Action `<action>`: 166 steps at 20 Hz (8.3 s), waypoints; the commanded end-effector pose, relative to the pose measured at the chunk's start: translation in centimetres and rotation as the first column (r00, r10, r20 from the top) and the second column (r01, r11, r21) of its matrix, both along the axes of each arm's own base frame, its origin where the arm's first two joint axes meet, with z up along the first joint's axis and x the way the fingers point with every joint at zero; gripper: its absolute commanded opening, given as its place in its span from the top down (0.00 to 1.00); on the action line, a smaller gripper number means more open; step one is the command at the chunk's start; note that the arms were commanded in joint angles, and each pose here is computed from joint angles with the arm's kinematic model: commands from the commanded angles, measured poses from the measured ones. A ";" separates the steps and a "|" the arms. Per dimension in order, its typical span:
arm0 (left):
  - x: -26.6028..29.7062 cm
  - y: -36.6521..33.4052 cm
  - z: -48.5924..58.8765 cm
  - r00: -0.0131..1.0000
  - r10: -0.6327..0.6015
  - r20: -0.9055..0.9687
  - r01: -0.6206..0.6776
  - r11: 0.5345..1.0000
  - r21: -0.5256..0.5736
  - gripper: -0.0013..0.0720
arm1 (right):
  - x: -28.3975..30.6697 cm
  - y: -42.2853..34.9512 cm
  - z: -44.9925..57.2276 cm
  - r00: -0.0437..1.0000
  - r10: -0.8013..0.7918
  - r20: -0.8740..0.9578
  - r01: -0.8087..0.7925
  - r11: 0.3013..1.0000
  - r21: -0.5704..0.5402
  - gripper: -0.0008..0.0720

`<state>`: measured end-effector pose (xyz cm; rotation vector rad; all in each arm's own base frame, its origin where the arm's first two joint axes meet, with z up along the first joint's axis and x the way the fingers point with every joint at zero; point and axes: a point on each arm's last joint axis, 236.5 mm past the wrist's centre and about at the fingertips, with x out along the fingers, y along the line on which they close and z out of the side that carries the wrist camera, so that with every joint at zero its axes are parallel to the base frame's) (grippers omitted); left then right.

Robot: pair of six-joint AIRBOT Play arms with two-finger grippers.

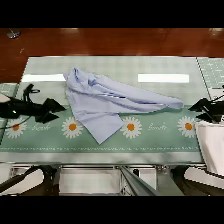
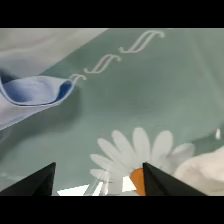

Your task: Fold the shirts.

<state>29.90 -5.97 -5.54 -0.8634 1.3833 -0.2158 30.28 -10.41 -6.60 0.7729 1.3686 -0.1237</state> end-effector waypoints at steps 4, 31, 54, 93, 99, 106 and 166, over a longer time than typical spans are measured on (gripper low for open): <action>0.3 -6.1 -3.6 0.985 0.131 0.108 -0.123 0.989 -0.080 0.02 | 0.6 3.3 -0.7 0.997 0.021 0.074 -0.027 0.996 0.080 0.14; 14.2 -9.4 26.6 0.651 -0.012 0.759 0.135 0.986 -0.101 0.95 | 18.0 11.9 18.9 0.811 0.341 0.476 -0.327 0.938 -0.114 0.95; -11.4 1.0 51.9 0.290 -0.437 0.851 -0.386 0.760 0.522 0.95 | -10.4 16.8 48.7 0.363 0.562 0.744 -0.044 0.807 -0.588 0.95; -5.5 6.0 -2.7 0.956 0.286 -0.071 -0.294 0.944 -0.151 0.03 | 0.0 9.8 3.4 0.967 0.046 0.249 -0.096 0.977 0.193 0.13; -3.9 1.6 -4.5 0.987 0.162 0.004 -0.161 0.981 -0.105 0.03 | -1.8 10.7 1.9 0.980 0.041 0.195 -0.083 0.973 0.216 0.13; -2.9 0.6 -3.1 0.995 0.077 0.061 -0.071 0.992 -0.105 0.95 | -6.9 8.0 -2.1 0.997 0.041 -0.060 -0.035 0.995 0.088 0.13; 19.0 9.6 16.8 0.820 -0.170 0.546 -0.250 0.753 0.609 0.95 | 19.0 11.6 16.1 0.812 0.251 0.526 -0.214 0.968 -0.132 0.95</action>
